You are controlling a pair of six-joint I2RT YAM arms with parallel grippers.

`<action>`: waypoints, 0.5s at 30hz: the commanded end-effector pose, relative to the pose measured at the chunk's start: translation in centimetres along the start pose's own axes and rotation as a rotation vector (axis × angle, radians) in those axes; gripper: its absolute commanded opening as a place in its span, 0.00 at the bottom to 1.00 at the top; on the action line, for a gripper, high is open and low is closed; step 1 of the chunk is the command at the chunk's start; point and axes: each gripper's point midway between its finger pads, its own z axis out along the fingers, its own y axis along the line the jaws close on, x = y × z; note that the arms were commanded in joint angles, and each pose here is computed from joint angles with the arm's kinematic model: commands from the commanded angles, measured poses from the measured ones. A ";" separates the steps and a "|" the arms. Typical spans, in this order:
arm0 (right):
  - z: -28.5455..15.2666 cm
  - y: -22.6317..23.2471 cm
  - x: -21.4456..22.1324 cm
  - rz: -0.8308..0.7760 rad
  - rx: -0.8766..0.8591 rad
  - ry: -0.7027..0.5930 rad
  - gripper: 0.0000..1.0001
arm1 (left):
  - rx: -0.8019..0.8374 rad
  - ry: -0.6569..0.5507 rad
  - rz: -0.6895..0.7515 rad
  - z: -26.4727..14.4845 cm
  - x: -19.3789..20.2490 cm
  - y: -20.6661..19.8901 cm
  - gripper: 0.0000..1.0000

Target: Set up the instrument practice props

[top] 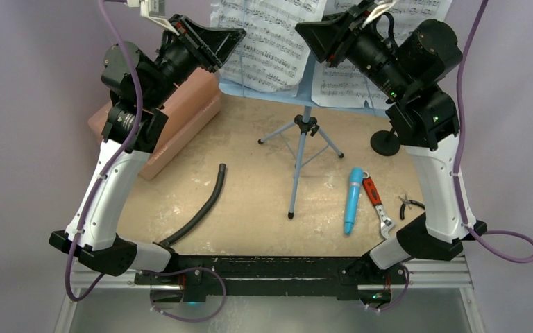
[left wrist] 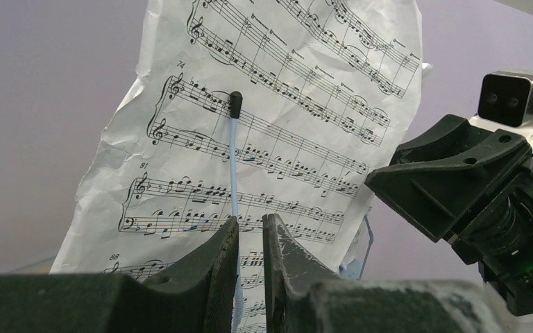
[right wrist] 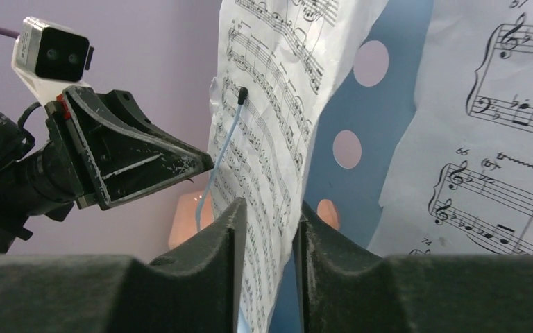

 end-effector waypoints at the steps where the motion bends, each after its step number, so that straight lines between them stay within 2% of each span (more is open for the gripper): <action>1: -0.7 0.0 -2.0 -0.030 0.024 -0.062 0.26 | 0.022 -0.042 0.008 -0.4 -1.3 -0.9 0.18; 7: -0.5 -0.1 -2.3 -0.037 0.027 -0.076 0.11 | 0.020 -0.016 -0.005 0.0 -0.5 -0.4 0.17; 15: 0.0 0.0 -2.9 -0.042 0.015 -0.096 0.01 | 0.012 0.011 -0.015 0.4 0.2 0.0 0.18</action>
